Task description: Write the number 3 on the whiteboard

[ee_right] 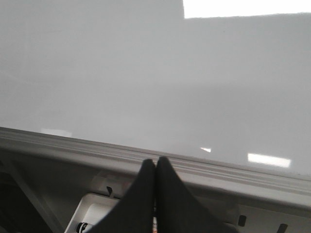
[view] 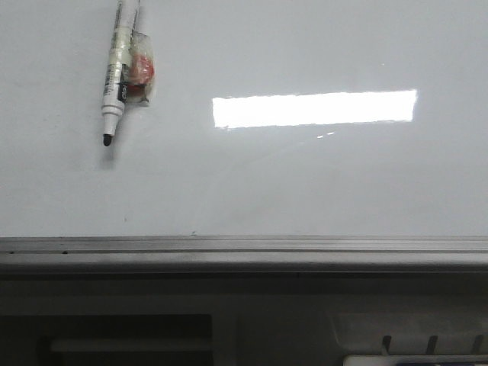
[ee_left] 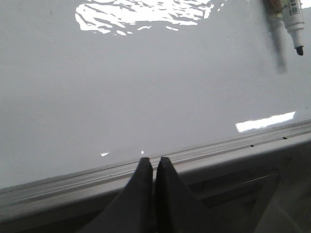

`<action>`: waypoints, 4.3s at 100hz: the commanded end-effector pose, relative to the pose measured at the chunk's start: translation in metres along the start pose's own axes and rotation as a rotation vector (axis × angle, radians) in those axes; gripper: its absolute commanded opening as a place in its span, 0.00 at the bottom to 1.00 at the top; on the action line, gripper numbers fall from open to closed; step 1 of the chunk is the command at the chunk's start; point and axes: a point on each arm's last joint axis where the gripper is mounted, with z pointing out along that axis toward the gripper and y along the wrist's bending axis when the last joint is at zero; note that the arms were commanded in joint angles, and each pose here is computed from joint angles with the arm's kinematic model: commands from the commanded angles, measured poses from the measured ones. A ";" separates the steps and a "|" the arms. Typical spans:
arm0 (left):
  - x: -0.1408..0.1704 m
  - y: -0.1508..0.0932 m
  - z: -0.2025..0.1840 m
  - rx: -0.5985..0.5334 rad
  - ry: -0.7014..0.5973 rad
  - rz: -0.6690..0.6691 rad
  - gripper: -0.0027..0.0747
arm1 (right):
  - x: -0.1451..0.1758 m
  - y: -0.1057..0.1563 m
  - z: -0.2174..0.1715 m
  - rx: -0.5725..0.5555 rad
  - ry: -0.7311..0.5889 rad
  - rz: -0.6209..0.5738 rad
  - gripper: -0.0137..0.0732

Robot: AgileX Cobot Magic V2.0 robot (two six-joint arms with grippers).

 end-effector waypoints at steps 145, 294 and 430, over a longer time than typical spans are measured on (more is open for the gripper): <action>-0.028 0.004 -0.006 0.025 -0.364 -0.407 0.01 | -0.041 0.005 -0.011 -0.129 -0.499 0.289 0.08; -0.172 -0.065 0.141 0.339 0.429 -0.233 0.45 | -0.183 0.017 0.022 -0.061 -0.048 0.183 0.63; -0.178 -0.131 0.045 1.078 0.262 0.811 0.01 | -0.236 0.139 0.006 -0.971 0.249 -0.392 0.60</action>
